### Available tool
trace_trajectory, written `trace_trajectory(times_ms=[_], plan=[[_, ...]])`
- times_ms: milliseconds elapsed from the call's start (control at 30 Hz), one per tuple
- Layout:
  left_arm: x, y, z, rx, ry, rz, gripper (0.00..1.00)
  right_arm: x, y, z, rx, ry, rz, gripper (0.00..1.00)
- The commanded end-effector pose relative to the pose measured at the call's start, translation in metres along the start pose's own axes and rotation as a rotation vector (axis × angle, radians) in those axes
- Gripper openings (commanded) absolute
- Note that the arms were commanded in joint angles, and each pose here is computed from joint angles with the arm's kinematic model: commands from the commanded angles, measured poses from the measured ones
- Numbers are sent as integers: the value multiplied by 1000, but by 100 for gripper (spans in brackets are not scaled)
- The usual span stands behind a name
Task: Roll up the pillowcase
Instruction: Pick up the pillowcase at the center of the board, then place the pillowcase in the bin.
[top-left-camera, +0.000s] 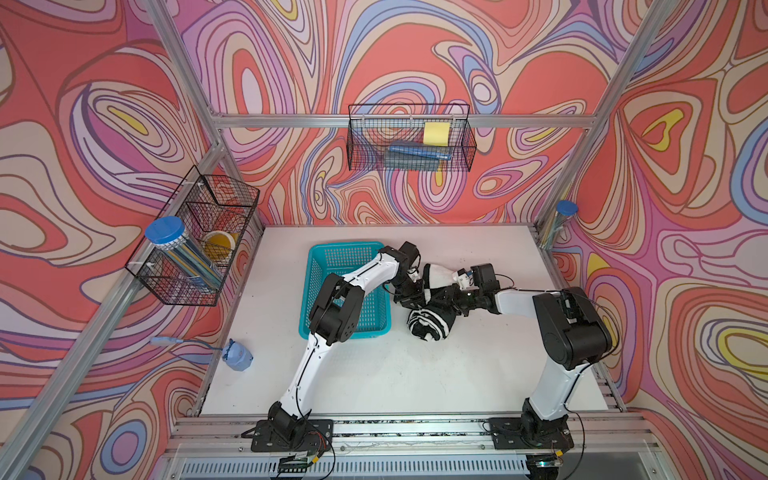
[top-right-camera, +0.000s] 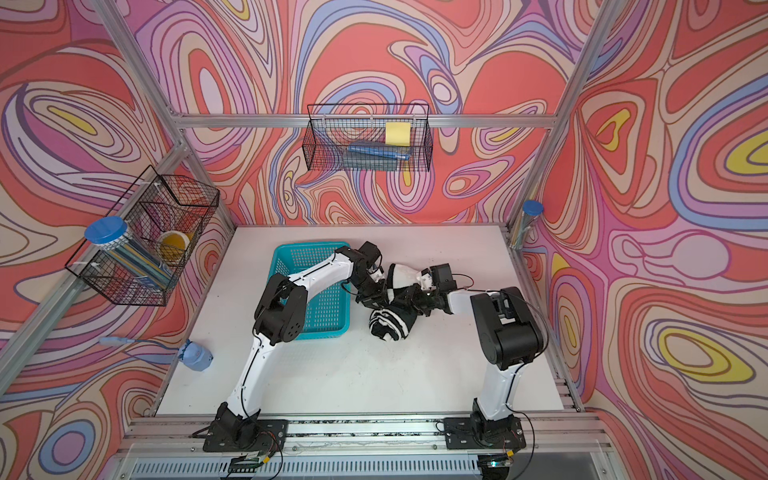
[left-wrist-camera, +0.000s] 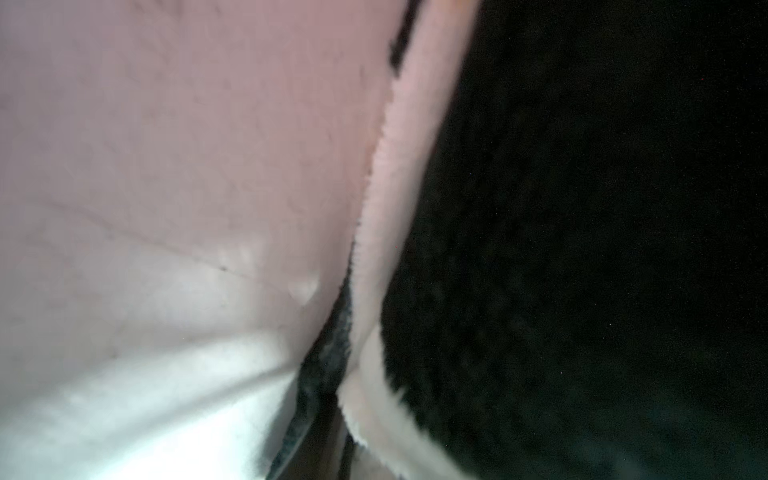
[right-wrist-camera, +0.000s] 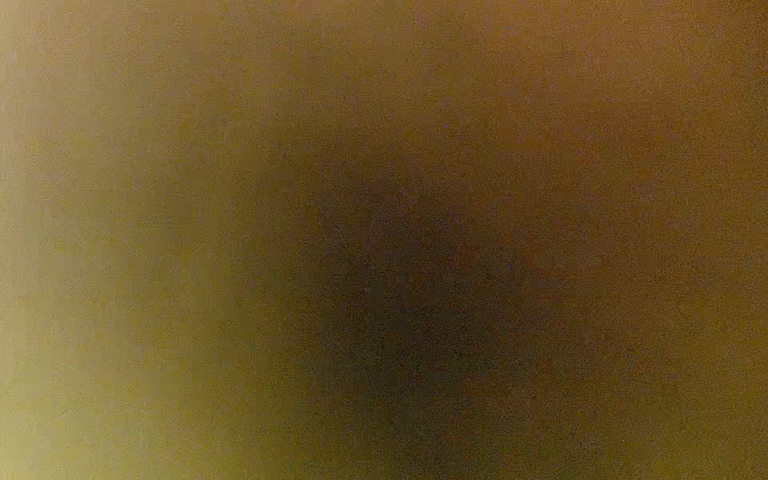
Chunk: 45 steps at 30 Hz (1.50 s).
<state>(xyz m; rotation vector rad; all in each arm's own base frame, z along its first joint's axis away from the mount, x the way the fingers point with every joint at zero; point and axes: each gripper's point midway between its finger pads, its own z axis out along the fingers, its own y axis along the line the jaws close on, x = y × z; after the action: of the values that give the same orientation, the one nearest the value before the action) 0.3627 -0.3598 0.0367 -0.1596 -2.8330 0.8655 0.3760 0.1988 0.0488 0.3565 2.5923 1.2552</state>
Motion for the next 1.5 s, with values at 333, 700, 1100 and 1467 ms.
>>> trace_trajectory(times_ms=[333, 700, 1100, 1467], plan=[[-21, -56, -158, 91, -379, 154, 63, -3, 124, -46, -182, 15, -115, 19], [-1, 12, -271, -132, -610, 44, 62, -15, 207, -75, -208, -7, -241, 15], [77, 111, -340, -354, -743, -157, 52, 25, 315, 14, -334, 129, -322, 14], [125, 118, -356, -434, -819, -126, 50, 15, 308, 114, -352, 174, -219, 13]])
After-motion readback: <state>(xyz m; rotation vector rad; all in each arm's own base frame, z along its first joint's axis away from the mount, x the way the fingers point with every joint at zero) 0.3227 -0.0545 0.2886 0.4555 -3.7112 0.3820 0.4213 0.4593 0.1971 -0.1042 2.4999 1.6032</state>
